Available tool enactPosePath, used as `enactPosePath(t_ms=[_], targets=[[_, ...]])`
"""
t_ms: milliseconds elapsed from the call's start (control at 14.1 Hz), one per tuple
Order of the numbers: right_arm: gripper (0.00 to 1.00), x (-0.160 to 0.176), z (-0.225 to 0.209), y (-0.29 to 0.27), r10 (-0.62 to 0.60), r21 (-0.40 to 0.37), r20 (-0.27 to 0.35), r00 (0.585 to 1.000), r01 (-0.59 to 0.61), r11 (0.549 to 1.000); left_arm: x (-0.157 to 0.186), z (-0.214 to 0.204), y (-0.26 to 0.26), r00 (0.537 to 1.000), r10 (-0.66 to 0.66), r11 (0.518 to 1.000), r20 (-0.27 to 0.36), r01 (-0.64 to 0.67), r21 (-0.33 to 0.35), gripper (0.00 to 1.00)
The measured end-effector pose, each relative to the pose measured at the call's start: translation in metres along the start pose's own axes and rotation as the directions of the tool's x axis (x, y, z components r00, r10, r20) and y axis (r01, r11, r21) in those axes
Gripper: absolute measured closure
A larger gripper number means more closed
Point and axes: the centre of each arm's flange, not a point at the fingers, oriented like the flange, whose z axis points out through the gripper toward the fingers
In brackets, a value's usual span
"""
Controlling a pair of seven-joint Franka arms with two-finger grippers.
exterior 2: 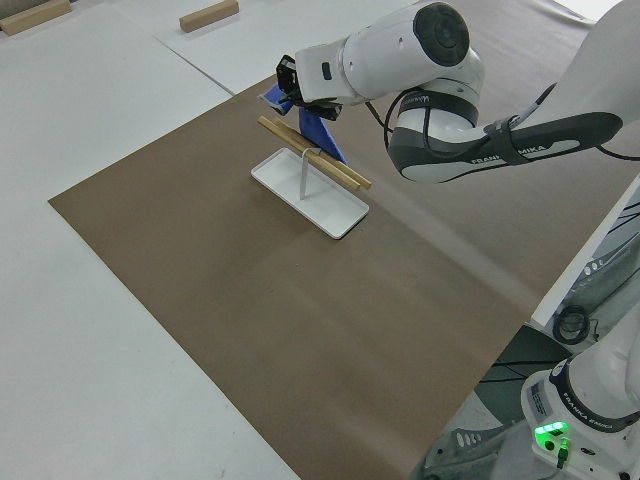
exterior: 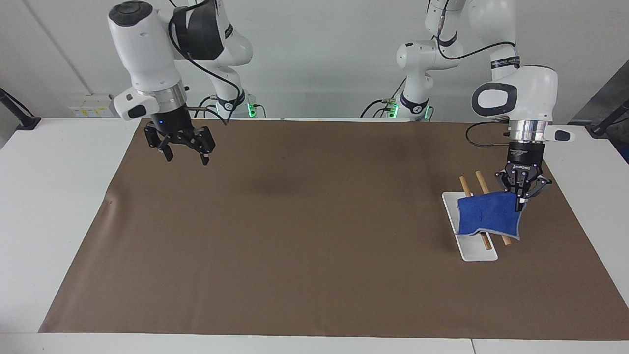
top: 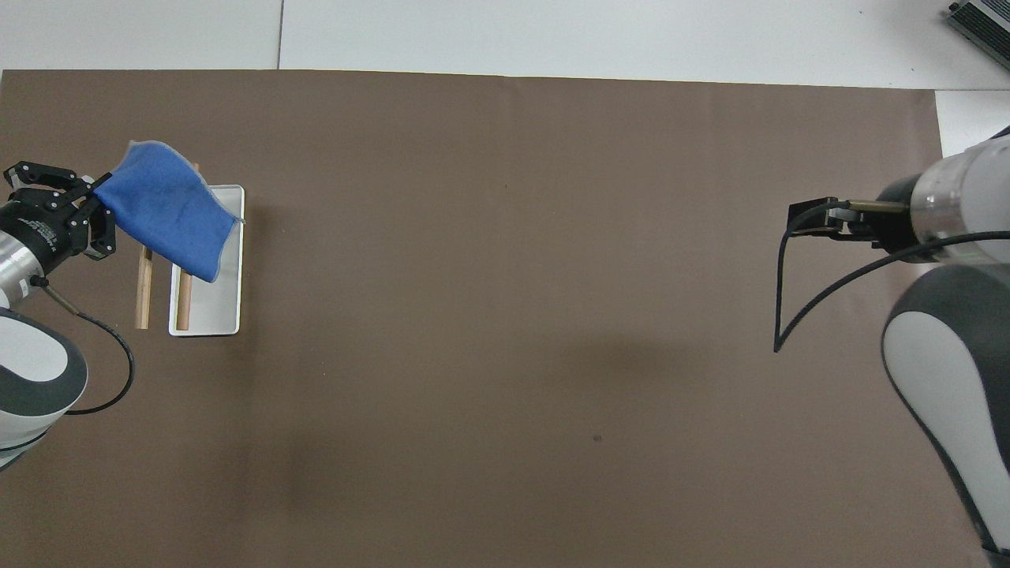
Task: Right arm passes towel to left arm to hang
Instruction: 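Carry the towel over the wooden sticks while the right gripper withdraws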
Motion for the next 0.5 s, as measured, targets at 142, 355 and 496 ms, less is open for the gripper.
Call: enactPosePath(t_ms=[142, 355, 496], targets=[[0.00, -0.004, -0.014, 0.023, 0.013, -0.009, 0.029, 0.999, -0.013, 1.000, 0.018, 0.005, -0.001, 0.999, -0.044, 0.999, -0.025, 0.044, 0.008, 0.97], [0.00, -0.007, -0.041, 0.049, 0.045, -0.017, 0.057, 0.997, -0.044, 0.999, 0.040, 0.007, 0.002, 0.994, -0.091, 0.996, -0.053, 0.092, 0.004, 0.97], [0.00, -0.008, -0.065, 0.064, 0.046, -0.017, 0.059, 0.997, -0.045, 0.999, 0.050, 0.006, 0.004, 0.991, -0.116, 0.993, -0.065, 0.116, -0.002, 0.97]])
